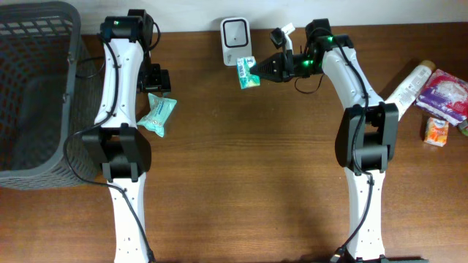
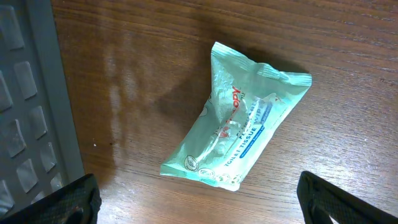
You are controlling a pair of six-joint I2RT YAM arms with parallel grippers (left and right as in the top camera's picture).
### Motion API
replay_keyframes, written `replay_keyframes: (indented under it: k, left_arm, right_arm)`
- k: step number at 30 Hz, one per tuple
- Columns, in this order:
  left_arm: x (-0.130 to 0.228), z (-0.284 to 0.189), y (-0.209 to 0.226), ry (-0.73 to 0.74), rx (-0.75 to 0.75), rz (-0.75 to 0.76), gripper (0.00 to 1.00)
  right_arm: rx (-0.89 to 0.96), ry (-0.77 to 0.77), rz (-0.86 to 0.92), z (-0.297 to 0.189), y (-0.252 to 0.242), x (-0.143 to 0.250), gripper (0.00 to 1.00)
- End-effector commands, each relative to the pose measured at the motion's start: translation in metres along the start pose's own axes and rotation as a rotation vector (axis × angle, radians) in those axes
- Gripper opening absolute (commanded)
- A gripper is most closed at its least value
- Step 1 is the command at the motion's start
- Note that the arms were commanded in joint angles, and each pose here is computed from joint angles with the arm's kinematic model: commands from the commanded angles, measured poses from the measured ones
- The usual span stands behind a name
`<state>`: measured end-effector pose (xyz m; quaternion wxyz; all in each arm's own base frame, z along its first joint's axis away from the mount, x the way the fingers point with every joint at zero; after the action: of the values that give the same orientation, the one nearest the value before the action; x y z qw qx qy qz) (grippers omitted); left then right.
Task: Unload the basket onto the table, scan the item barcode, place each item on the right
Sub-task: 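Raise the small green tissue pack up to the white scanner, then carry the small green tissue pack to the right table edge and release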
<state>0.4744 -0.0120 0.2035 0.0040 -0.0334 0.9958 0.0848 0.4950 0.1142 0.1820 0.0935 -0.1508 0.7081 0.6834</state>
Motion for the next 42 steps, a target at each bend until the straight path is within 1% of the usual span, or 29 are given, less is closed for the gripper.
replay_keyframes:
  k: [1,2,3,4,6,7,9,11,12,13,15,17,20,22,25,27,30,32,35,36,37,39,41,42]
  left_arm:
    - [-0.001,0.008,0.003,0.018,-0.016,-0.015,0.99]
    - [-0.001,0.008,0.003,0.018,-0.016,-0.015,0.99]
    - [-0.001,0.008,0.003,0.018,-0.016,-0.015,0.99]
    - [-0.001,0.008,0.003,0.018,-0.016,-0.015,0.99]
    - [-0.001,0.008,0.003,0.018,-0.016,-0.015,0.99]
    - [-0.001,0.008,0.003,0.018,-0.016,-0.015,0.99]
    - [-0.001,0.008,0.003,0.018,-0.016,-0.015,0.99]
    - [-0.001,0.008,0.003,0.018,-0.016,-0.015,0.99]
    - [-0.001,0.008,0.003,0.018,-0.016,-0.015,0.99]
    - [-0.001,0.008,0.003,0.018,-0.016,-0.015,0.99]
    - [-0.001,0.008,0.003,0.018,-0.016,-0.015,0.99]
    - [-0.001,0.008,0.003,0.018,-0.016,-0.015,0.99]
    - [-0.001,0.008,0.003,0.018,-0.016,-0.015,0.99]
    - [-0.001,0.008,0.003,0.018,-0.016,-0.015,0.99]
    - [-0.001,0.008,0.003,0.018,-0.016,-0.015,0.99]
    - [-0.001,0.008,0.003,0.018,-0.016,-0.015,0.99]
    - [-0.001,0.008,0.003,0.018,-0.016,-0.015,0.99]
    - [-0.001,0.008,0.003,0.018,-0.016,-0.015,0.99]
    - [-0.001,0.008,0.004,0.018,-0.016,-0.015,0.99]
    - [-0.001,0.008,0.003,0.018,-0.016,-0.015,0.99]
    - [-0.001,0.008,0.003,0.018,-0.016,-0.015,0.99]
    - [-0.001,0.008,0.003,0.018,-0.016,-0.015,0.99]
    - [-0.001,0.008,0.003,0.017,-0.015,-0.015,0.99]
    - [-0.001,0.008,0.003,0.018,-0.016,-0.015,0.99]
  right_arm:
    - [0.018,0.015,-0.002,0.007,0.002,-0.002,0.04]
    - [0.139,0.031,0.055,0.011,-0.004,-0.002,0.04]
    - [0.312,0.041,0.105,0.015,-0.01,-0.003,0.04]
    - [0.441,0.041,0.129,0.017,-0.011,-0.004,0.04]
    - [0.815,0.038,0.142,0.018,-0.005,-0.008,0.04]
    - [1.065,0.028,0.112,0.021,0.003,-0.011,0.04]
    - [1.384,-0.002,0.029,0.027,0.014,-0.016,0.04]
    - [1.734,-0.046,-0.133,0.043,0.021,-0.021,0.04]
    - [1.862,-0.052,-0.244,0.054,0.024,-0.025,0.04]
    - [1.92,-0.051,-0.343,0.065,0.026,-0.03,0.04]
    - [1.922,-0.05,-0.509,0.088,0.033,-0.039,0.04]
    - [1.881,-0.128,-0.643,0.107,0.042,-0.053,0.04]
    - [1.855,-0.208,-0.696,0.114,0.043,-0.063,0.04]
    - [1.819,-0.168,-0.773,0.119,0.034,-0.067,0.04]
    - [1.814,-0.098,-0.896,0.127,0.021,-0.073,0.04]
    - [1.807,-0.128,-0.927,0.13,0.016,-0.078,0.04]
    - [1.722,-0.104,-0.933,0.135,0.004,-0.076,0.04]
    - [1.7,-0.13,-0.912,0.136,0.003,-0.076,0.04]
    - [1.739,-0.238,-0.819,0.123,0.01,-0.08,0.04]
    - [1.755,-0.259,-0.798,0.117,0.015,-0.081,0.04]
    - [1.774,-0.316,-0.751,0.105,0.026,-0.084,0.04]
    - [1.768,-0.462,-0.593,0.071,0.051,-0.088,0.04]
    - [1.781,-0.632,-0.322,0.008,0.077,-0.083,0.04]
    - [1.8,-0.687,-0.194,-0.022,0.084,-0.076,0.04]
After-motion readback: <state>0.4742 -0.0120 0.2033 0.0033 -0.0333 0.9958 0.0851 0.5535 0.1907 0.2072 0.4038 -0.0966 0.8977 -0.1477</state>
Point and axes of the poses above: each gripper's point midway between its finger pads, its own z axis out along the fingers, its own y axis along the line the jaws close on, x = y × z, the point moved 10 cm from there along -z, back along the fingers, and after that the axes turned 5 degrees about z, right-handed, at the moved point
